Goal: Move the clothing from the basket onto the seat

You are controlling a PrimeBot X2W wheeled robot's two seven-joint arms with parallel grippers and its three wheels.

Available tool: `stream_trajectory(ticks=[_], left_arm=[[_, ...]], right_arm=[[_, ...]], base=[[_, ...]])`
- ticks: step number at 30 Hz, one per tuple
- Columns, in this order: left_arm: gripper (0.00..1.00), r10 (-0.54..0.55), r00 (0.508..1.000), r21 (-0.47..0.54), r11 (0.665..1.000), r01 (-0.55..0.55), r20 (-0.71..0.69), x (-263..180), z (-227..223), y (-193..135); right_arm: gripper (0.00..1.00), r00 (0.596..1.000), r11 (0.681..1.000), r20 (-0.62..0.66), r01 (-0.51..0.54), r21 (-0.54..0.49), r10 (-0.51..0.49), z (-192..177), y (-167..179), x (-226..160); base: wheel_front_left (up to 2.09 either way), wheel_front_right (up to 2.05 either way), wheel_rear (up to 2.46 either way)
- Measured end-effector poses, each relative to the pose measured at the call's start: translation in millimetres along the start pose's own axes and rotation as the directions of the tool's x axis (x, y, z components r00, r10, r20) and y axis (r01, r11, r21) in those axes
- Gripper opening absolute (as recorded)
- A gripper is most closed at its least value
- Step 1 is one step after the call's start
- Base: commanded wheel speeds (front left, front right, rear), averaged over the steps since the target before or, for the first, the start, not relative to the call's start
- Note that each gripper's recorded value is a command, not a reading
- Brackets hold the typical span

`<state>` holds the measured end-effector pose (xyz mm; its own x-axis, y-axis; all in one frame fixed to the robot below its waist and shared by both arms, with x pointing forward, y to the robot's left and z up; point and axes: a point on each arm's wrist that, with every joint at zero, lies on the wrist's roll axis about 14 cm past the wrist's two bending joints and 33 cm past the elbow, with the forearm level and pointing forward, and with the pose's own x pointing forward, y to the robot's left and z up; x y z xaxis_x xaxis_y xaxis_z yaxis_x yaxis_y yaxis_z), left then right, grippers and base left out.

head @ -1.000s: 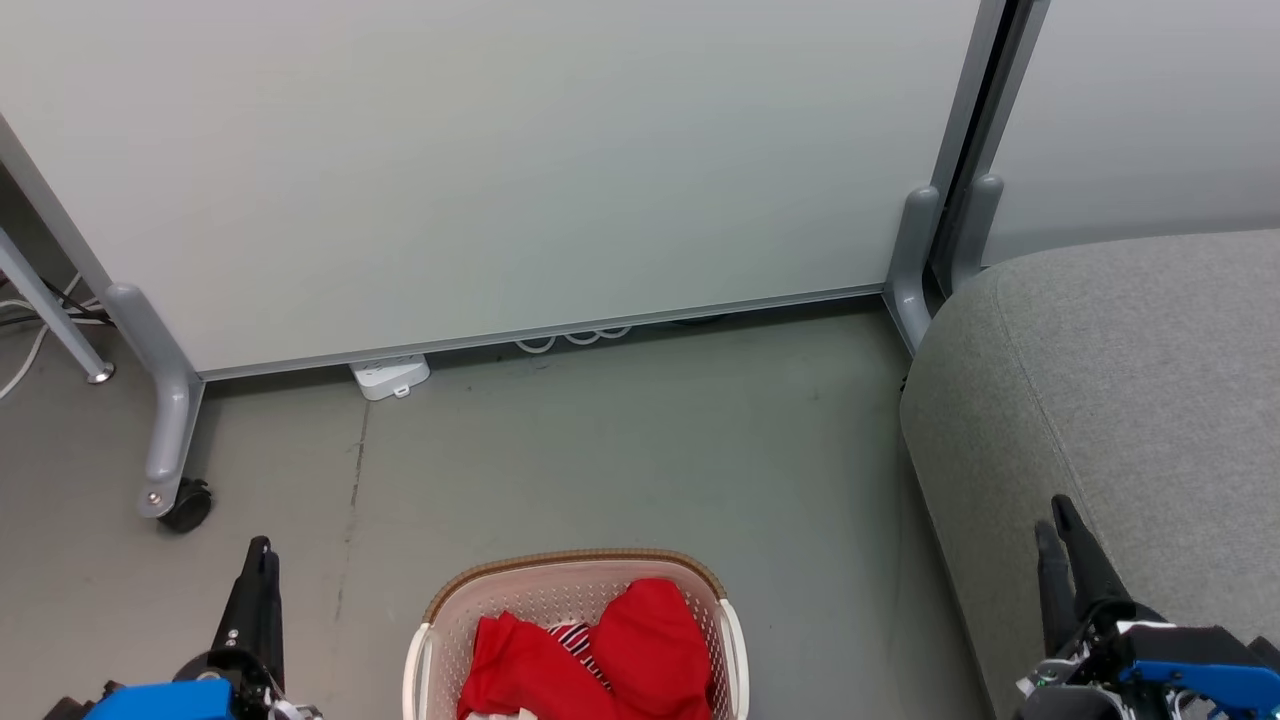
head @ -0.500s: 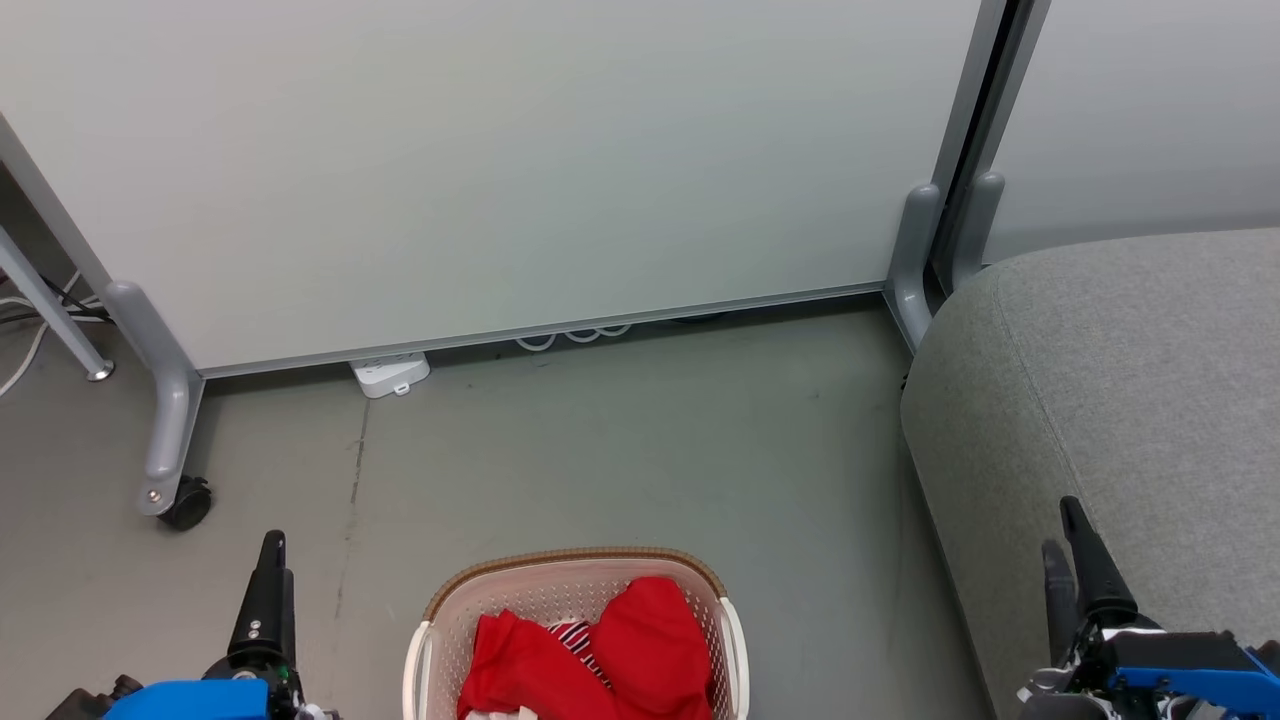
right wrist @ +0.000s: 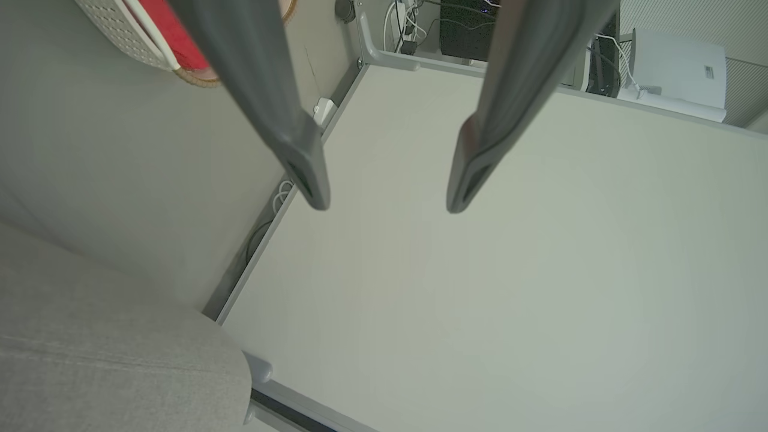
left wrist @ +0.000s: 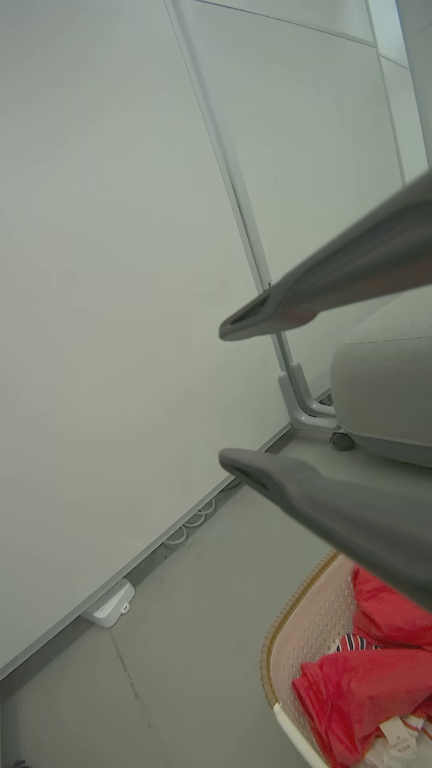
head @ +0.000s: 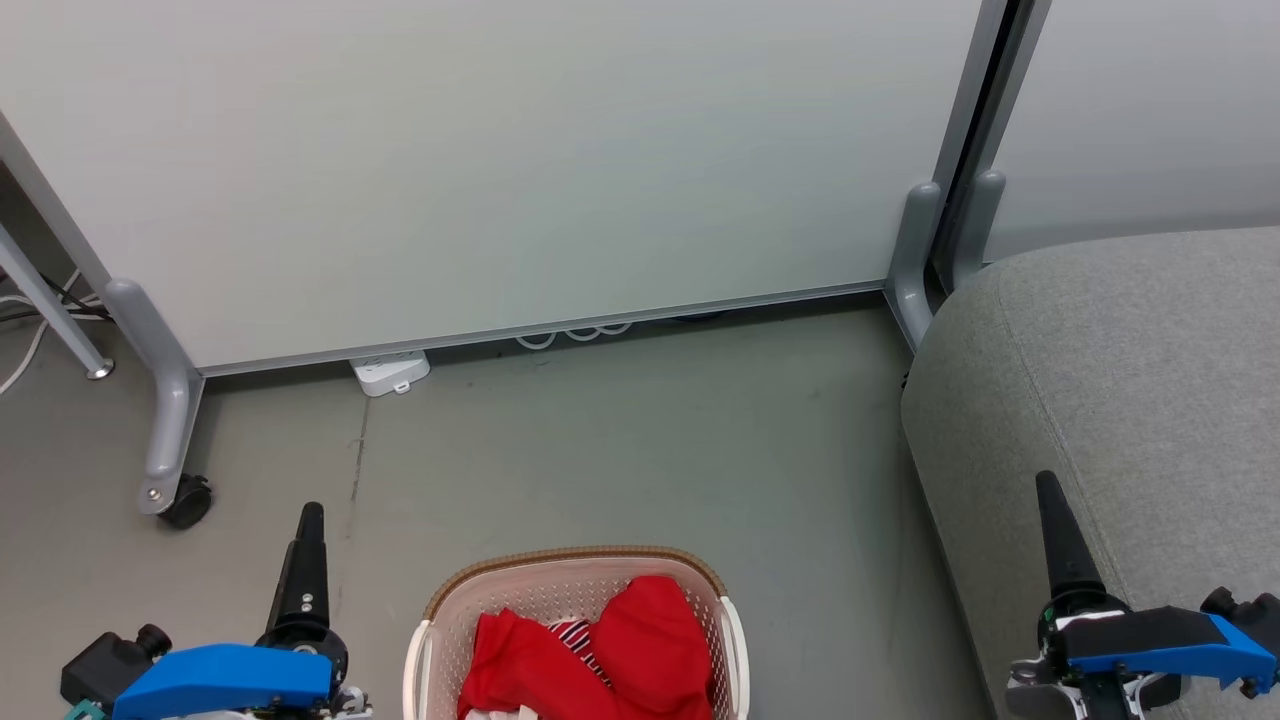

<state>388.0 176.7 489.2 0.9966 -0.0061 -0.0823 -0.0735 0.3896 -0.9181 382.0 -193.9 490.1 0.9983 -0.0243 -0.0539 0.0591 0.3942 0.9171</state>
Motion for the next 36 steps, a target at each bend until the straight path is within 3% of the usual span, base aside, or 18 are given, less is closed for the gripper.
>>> stream_trajectory(ticks=[14,36], left_arm=[[1.0,-0.015,1.0,0.26,0.965,0.018,-0.015,4,-11,-10],[1.0,-0.053,0.998,0.534,0.843,0.058,-0.024,9,-22,-19]], right_arm=[[1.0,0.999,0.967,-0.023,-0.033,-0.254,0.028,-9,7,2],[1.0,0.997,0.854,-0.034,-0.071,-0.516,0.062,-15,13,7]], base=[[0.0,0.0,0.0],[0.0,0.0,0.0]])
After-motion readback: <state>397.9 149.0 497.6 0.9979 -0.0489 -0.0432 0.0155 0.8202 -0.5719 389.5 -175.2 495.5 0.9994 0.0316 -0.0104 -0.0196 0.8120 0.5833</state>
